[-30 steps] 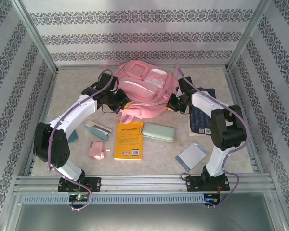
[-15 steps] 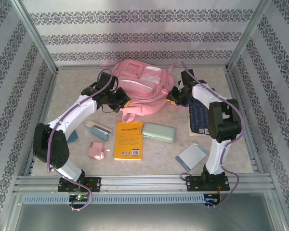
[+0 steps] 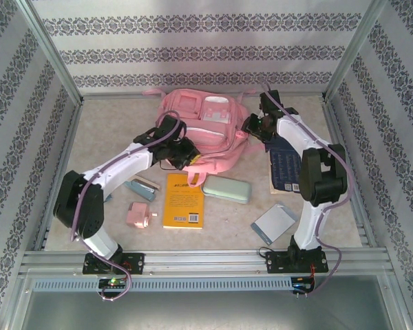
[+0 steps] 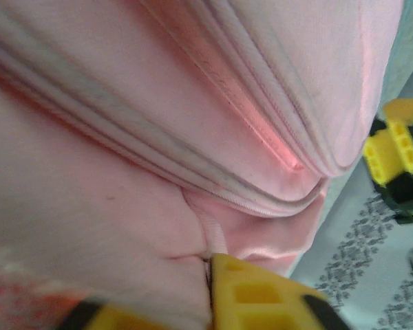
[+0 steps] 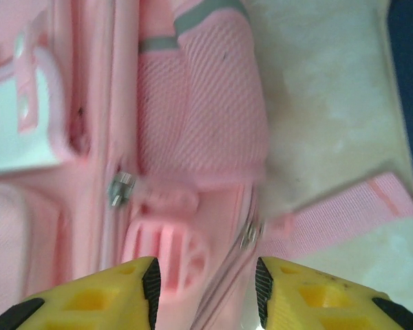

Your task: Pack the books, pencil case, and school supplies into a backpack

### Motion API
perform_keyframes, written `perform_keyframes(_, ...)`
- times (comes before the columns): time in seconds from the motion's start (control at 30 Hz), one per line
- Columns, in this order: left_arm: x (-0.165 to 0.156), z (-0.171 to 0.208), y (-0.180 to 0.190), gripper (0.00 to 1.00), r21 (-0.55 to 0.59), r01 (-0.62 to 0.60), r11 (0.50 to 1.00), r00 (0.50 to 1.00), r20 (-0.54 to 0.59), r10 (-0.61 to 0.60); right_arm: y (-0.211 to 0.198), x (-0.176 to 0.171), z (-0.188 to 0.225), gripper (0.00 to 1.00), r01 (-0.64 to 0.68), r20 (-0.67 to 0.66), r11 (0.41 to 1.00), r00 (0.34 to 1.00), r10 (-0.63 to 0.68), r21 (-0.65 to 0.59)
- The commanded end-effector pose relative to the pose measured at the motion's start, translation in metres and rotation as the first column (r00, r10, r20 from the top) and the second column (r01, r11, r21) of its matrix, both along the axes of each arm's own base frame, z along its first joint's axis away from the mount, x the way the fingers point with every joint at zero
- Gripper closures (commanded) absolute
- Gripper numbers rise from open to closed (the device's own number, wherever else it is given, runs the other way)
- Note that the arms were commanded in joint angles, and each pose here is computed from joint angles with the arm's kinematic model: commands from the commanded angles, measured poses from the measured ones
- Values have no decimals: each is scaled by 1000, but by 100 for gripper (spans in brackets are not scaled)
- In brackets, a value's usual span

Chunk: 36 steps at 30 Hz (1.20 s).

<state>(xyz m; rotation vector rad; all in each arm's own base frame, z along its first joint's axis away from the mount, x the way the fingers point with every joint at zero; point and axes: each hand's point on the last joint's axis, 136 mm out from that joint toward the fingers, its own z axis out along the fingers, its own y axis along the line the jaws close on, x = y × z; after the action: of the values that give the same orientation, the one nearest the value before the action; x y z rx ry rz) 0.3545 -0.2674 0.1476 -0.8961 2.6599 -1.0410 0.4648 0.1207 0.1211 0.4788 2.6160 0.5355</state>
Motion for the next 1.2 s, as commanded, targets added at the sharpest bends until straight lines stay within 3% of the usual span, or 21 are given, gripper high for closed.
perform_keyframes(0.0, 17, 37, -49, 69, -96, 119, 988, 984, 148, -104, -15, -20, 45, 56, 12, 102, 994, 995, -1, -109)
perform_keyframes(0.07, 13, 47, -65, 59, -95, 211, 973, 964, 187, -190, -20, -34, 55, 56, 16, 126, 992, 992, 0, -123)
perform_keyframes(0.13, 8, 55, -68, 57, -65, 289, 955, 940, 206, -271, -26, -48, 64, 58, 41, 142, 991, 990, -23, -124)
perform_keyframes(0.23, 3, 67, -52, 55, 72, 378, 923, 887, 259, -383, -18, -68, 69, 60, 10, 146, 999, 989, -3, -50)
perform_keyframes(0.33, 10, 72, -23, 55, 209, 390, 897, 855, 278, -437, 1, -87, 63, 63, -49, 117, 997, 992, 42, 59)
perform_keyframes(0.43, 17, 70, -2, 55, 314, 467, 826, 782, 290, -552, 21, -102, 56, 64, -132, 88, 981, 989, 120, 141)
perform_keyframes(0.7, 11, 21, 27, 55, 564, 679, 469, 508, 100, -855, 44, -132, 33, 60, -293, 37, 956, 956, 293, 17)
perform_keyframes(0.8, 7, 8, 27, 45, 626, 692, 359, 410, 68, -909, 44, -139, 30, 59, -301, 31, 953, 953, 300, 25)
perform_keyframes(0.9, -4, -5, 20, 44, 706, 690, 159, 243, -19, -970, 41, -143, 32, 59, -295, 39, 955, 955, 294, 19)
perform_keyframes(0.97, -3, -12, 17, 44, 729, 678, 94, 196, -56, -979, 40, -145, 36, 59, -293, 52, 956, 955, 291, 22)
perform_keyframes(1.03, 0, -17, 14, 44, 743, 667, 61, 168, -71, -983, 40, -147, 40, 59, -294, 67, 955, 954, 292, 27)
perform_keyframes(1.17, -6, -21, 6, 44, 777, 626, -65, -9, -76, -997, 41, -152, 52, 59, -303, 103, 952, 949, 298, 41)
